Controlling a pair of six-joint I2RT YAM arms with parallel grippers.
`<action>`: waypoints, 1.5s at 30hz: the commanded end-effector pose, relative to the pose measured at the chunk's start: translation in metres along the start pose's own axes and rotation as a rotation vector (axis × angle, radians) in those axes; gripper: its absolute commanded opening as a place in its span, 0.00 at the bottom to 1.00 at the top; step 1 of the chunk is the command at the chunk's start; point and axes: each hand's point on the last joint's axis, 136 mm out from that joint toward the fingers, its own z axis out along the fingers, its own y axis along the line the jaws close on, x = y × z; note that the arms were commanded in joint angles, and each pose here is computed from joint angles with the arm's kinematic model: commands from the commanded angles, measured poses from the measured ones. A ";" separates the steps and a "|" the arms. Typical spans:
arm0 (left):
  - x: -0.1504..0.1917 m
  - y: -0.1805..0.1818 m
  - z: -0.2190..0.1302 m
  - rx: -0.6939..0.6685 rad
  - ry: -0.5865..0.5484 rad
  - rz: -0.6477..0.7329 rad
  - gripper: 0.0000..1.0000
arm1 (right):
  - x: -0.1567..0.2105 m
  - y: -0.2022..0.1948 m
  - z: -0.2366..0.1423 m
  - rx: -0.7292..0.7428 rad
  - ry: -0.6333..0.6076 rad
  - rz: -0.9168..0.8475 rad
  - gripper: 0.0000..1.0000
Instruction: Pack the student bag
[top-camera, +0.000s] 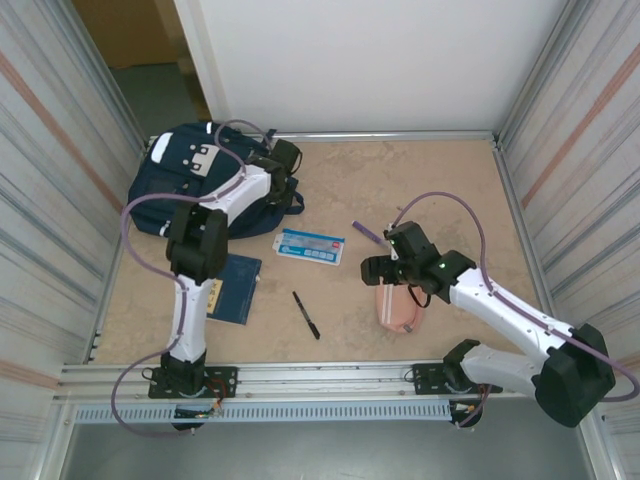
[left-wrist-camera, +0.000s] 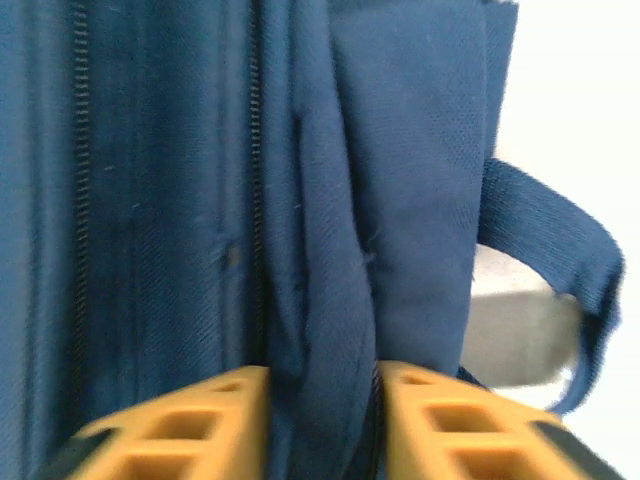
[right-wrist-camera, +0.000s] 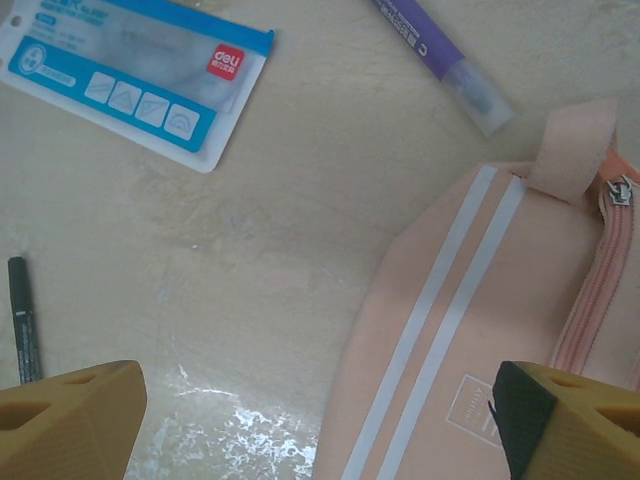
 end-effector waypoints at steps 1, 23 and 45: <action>-0.002 0.012 -0.009 -0.071 0.021 0.068 0.00 | -0.005 0.000 -0.018 0.003 -0.023 -0.015 0.90; -0.057 -0.076 -0.193 0.187 -0.676 0.797 0.00 | -0.017 0.018 -0.002 -0.127 0.111 0.111 0.90; -0.061 -0.047 -0.203 0.128 -0.711 0.745 0.00 | -0.042 0.055 0.127 0.038 0.211 0.064 0.62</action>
